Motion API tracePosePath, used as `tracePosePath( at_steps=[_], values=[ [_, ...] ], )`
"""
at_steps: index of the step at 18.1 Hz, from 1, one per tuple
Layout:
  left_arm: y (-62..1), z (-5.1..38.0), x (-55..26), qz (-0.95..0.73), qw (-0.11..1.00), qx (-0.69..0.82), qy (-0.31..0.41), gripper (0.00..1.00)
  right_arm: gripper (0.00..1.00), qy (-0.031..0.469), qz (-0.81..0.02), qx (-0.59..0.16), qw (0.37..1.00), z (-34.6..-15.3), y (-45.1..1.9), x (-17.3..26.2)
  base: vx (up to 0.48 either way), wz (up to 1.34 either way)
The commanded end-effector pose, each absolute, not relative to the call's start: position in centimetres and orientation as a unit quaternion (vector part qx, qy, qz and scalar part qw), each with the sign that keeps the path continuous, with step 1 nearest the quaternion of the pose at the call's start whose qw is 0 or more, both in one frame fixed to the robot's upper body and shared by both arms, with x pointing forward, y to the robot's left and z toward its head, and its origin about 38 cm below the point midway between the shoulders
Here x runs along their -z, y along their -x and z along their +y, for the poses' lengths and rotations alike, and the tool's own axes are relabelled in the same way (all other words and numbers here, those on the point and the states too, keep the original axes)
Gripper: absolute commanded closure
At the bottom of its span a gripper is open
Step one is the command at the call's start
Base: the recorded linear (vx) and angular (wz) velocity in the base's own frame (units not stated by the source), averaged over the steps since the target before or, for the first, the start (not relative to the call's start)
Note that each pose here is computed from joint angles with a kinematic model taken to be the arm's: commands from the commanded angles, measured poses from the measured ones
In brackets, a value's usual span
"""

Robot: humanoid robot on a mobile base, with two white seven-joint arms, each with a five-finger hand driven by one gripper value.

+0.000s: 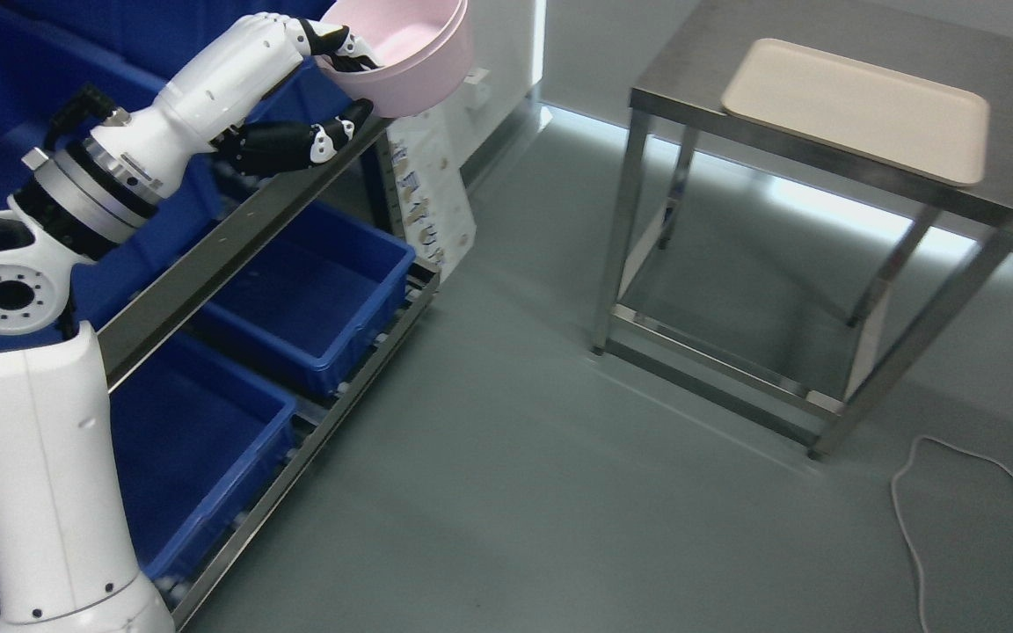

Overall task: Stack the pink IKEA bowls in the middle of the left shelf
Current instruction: 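Carry the stacked bowls away from the table toward the blue-bin shelf, then lower the stacked bowls into the upper blue bin and release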

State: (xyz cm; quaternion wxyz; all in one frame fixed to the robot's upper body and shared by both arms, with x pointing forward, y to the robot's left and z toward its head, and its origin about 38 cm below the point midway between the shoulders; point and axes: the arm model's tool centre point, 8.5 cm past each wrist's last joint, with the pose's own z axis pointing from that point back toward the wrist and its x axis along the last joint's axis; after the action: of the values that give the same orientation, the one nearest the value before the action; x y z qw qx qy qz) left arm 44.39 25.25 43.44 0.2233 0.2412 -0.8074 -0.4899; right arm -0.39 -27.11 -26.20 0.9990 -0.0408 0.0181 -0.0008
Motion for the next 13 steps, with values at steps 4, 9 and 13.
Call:
tracePosePath(
  at_steps=[4, 9, 13],
  values=[
    [-42.9, 32.5, -46.5, -0.762, 0.252, 0.492, -0.338, 0.92, 0.00, 0.049, 0.001, 0.005, 0.999, -28.2, -0.7, 26.1, -0.211, 0.88],
    [-42.9, 32.4, -46.6, -0.756, 0.251, 0.499, -0.340, 0.93, 0.00, 0.049, 0.001, 0.005, 0.999, -28.2, -0.7, 26.1, -0.121, 1.30],
    [-43.6, 30.8, -46.1, -0.747, 0.250, 0.520, -0.332, 0.93, 0.00, 0.049, 0.001, 0.005, 0.999, -28.2, -0.7, 26.1, 0.003, 1.09]
  ],
)
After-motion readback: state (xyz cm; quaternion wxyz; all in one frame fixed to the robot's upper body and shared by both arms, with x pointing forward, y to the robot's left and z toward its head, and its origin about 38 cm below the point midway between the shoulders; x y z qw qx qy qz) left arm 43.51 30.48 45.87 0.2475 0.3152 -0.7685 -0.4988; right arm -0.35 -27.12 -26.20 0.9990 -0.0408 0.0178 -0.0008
